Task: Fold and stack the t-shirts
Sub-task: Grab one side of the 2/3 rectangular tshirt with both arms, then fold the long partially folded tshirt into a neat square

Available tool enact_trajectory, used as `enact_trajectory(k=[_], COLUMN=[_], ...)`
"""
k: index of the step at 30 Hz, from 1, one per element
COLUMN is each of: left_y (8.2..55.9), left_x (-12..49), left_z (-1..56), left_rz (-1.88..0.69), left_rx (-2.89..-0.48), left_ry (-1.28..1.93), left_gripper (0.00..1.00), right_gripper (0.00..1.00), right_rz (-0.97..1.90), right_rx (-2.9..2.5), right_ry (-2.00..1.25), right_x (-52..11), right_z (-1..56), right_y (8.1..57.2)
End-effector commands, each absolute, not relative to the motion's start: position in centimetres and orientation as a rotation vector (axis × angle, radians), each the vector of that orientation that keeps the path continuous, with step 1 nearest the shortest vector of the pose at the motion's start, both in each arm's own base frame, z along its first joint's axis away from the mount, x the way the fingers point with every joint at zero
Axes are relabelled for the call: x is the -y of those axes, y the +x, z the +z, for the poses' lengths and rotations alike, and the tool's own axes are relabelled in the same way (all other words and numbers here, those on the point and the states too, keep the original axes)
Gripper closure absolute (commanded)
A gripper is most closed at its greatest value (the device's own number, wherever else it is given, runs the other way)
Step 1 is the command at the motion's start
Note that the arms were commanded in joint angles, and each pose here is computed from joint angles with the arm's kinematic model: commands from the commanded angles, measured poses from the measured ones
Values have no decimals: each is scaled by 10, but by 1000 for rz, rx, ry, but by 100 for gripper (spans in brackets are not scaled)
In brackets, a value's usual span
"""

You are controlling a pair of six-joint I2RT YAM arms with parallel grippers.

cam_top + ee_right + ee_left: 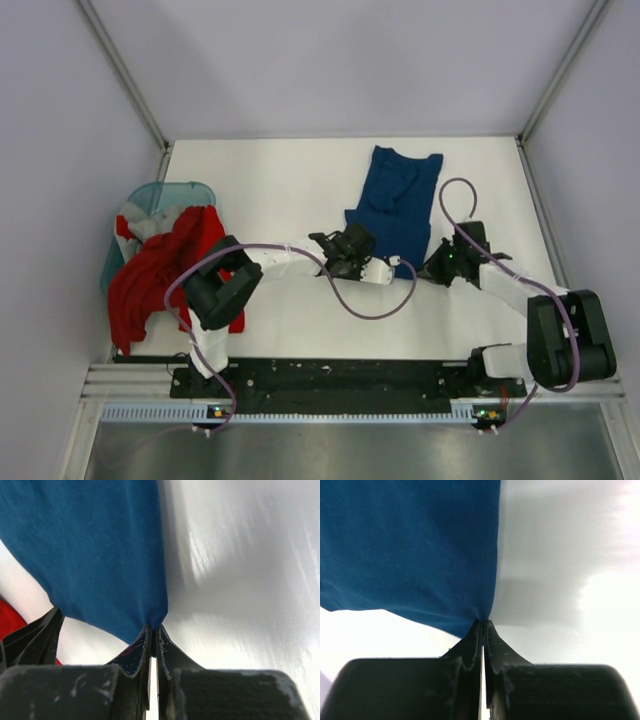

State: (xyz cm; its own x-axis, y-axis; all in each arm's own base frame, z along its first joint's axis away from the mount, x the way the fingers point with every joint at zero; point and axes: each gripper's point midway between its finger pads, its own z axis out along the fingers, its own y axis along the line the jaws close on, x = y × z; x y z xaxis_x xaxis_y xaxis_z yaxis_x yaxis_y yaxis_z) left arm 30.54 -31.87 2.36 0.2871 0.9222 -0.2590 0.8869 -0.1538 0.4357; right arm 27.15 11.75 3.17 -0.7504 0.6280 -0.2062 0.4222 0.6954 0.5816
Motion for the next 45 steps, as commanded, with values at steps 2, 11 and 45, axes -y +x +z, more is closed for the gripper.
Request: enact_trajectory(k=[2, 11, 45], left_y=[253, 128, 250], left_x=[308, 269, 275], left_z=[56, 98, 231], left_rz=[-118, -376, -513], left_rx=[-1717, -1734, -1888], left_ry=[2072, 2275, 1768], left_gripper=[100, 100, 100], right_gripper=[100, 100, 100], right_rz=[767, 895, 1407], right_rx=[-2579, -2714, -2464], right_ry=[573, 282, 486], right_x=[-135, -163, -148], right_z=[64, 103, 189], right_y=[248, 165, 248])
